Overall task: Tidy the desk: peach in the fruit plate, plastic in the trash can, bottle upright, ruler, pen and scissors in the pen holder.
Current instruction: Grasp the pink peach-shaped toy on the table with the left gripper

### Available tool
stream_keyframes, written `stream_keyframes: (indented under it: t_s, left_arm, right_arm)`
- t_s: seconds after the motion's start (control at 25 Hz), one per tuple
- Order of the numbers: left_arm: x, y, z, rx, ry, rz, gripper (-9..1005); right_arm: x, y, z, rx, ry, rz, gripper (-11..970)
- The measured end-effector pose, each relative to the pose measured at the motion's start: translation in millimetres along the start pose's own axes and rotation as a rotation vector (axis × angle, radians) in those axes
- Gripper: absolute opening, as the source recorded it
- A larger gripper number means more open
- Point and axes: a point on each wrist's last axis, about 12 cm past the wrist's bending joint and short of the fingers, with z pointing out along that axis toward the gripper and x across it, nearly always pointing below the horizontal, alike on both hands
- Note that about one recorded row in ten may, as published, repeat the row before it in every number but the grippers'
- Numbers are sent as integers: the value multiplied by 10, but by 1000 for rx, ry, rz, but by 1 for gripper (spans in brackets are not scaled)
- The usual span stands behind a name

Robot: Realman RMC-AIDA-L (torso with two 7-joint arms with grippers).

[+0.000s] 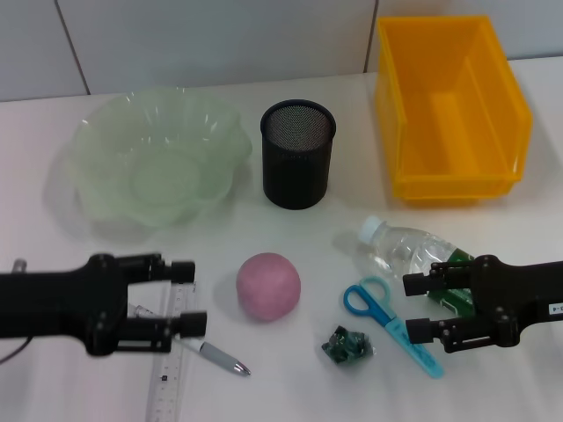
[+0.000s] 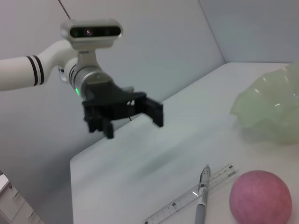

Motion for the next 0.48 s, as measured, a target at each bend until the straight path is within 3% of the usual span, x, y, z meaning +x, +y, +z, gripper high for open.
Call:
stream_keyframes:
  t_s: [0.28,0.48]
  left_arm:
    - [-280,150,153,-62,23,104,801]
    - [-484,252,428,-80,146,207,801]
  right_arm:
    - [6,-3,-2,0,16,-1,762]
    - [-11,-15,-3,2,21,-4,762]
